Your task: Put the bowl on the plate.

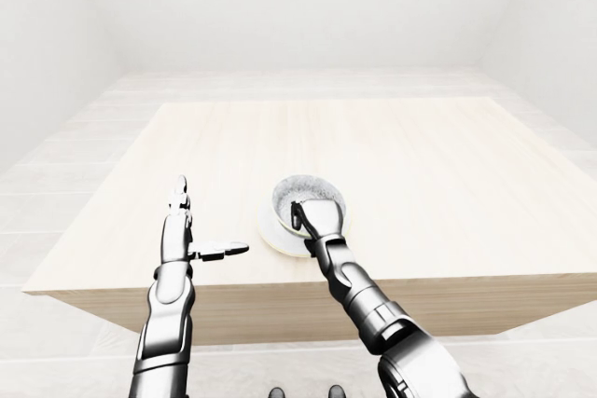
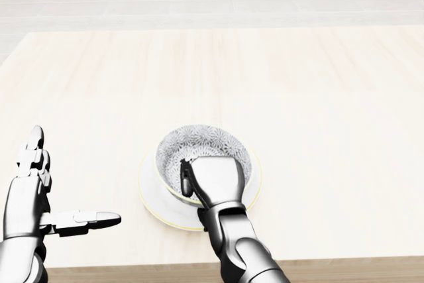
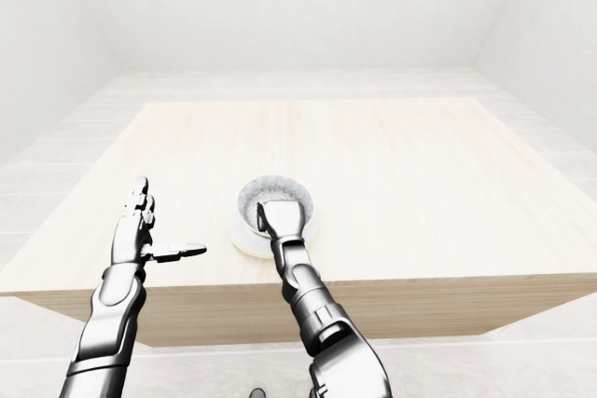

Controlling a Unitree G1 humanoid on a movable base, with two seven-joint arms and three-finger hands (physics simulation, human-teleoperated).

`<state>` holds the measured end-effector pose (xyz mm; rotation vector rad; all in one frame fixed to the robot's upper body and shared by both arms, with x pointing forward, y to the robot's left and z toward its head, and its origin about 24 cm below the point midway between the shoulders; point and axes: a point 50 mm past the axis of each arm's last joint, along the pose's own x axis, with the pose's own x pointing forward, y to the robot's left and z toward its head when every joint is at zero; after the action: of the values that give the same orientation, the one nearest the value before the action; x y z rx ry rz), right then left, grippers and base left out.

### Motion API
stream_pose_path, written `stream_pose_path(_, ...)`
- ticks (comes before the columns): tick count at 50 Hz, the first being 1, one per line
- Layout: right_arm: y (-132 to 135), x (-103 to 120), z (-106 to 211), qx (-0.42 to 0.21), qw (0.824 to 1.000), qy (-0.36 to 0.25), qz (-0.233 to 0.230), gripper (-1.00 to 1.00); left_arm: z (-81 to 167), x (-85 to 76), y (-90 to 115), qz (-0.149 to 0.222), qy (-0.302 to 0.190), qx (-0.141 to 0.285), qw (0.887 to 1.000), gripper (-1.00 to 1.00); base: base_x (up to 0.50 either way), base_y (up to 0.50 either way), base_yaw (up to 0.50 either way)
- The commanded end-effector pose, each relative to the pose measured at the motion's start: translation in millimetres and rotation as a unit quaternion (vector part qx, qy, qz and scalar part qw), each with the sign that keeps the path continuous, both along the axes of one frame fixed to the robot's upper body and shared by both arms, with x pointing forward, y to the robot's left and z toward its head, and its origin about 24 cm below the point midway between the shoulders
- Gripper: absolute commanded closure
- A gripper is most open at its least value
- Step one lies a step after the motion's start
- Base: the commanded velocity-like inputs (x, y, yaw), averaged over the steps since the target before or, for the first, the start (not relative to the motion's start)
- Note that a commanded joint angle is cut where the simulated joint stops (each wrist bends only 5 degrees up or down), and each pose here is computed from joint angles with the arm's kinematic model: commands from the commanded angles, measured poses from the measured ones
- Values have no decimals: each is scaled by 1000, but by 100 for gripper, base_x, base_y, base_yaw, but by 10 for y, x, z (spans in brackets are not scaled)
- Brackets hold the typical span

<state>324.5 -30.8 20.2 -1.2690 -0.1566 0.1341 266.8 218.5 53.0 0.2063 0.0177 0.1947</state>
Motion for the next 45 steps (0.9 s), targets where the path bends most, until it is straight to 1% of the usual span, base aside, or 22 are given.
stream_pose_path(1, 9, 14, 61, 15, 1000, -22, -6, 100, 5, 3, -7, -1, 0, 1, 1000, -100, 0, 0, 0)
stream_pose_path(6, 9, 13, 60, 15, 1000, -22, -5, 96, 2, 4, -11, 0, 0, 2, 1000, -100, 0, 0, 0)
stream_pose_path(8, 7, 13, 55, 15, 1000, -20, -6, 87, 4, 9, -8, 0, 0, 1, 1000, -100, 0, 0, 0)
stream_pose_path(12, 8, 14, 57, 15, 1000, -21, -6, 87, 2, 8, -4, 1, 1, 1, 1000, -100, 0, 0, 0)
stream_pose_path(19, 17, 13, 55, 15, 1000, -20, -4, 73, -13, 7, 2, 1, 2, 1, 1000, -100, 0, 0, 0)
stream_pose_path(37, 16, 24, 44, 14, 1000, -16, -6, 63, -27, 24, 9, 2, 3, 0, 1000, -100, 0, 0, 0)
stream_pose_path(45, 15, 26, 35, 14, 1000, -15, -8, 55, -37, 28, 13, 3, 4, 0, 1000, -100, 0, 0, 0)
